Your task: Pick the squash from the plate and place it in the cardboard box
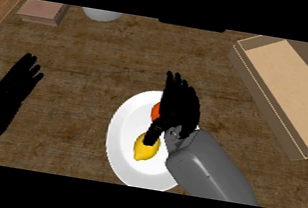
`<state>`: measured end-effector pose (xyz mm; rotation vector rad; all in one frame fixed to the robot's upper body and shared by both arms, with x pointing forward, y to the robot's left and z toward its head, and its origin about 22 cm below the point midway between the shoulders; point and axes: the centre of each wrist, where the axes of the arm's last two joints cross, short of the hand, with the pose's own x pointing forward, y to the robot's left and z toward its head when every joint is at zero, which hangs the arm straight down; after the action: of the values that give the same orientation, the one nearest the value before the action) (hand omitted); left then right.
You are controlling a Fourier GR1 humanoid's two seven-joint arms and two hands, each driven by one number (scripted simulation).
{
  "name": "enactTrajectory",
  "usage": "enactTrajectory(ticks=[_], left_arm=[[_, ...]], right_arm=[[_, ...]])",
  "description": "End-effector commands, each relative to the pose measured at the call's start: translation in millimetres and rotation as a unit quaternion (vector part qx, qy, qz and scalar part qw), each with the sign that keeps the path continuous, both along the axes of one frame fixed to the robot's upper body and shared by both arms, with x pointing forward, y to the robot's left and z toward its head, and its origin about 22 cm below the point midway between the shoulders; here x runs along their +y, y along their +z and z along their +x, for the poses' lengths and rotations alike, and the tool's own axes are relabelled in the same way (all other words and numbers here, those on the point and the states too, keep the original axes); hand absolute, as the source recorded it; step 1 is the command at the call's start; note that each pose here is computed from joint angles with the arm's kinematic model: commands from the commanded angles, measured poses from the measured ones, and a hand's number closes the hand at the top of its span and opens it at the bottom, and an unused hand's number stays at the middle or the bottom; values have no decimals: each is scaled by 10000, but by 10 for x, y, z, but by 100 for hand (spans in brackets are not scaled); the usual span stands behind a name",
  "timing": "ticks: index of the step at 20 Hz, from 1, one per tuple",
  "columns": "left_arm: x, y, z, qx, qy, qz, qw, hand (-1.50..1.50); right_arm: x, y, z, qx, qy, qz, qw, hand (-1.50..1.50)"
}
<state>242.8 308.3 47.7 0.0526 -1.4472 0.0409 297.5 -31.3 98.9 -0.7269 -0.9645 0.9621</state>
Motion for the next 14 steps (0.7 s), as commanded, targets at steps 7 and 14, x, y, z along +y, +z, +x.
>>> enactTrajectory(ticks=[7,14], left_arm=[[188,-54,-68,-4,-18,-85,10000,0],[186,143,51,-16,-25,-15,10000,0]], right_arm=[[56,-263,105,540,-639,-432,9956,-150],[146,-135,152,740,-686,-588,9932,-150]])
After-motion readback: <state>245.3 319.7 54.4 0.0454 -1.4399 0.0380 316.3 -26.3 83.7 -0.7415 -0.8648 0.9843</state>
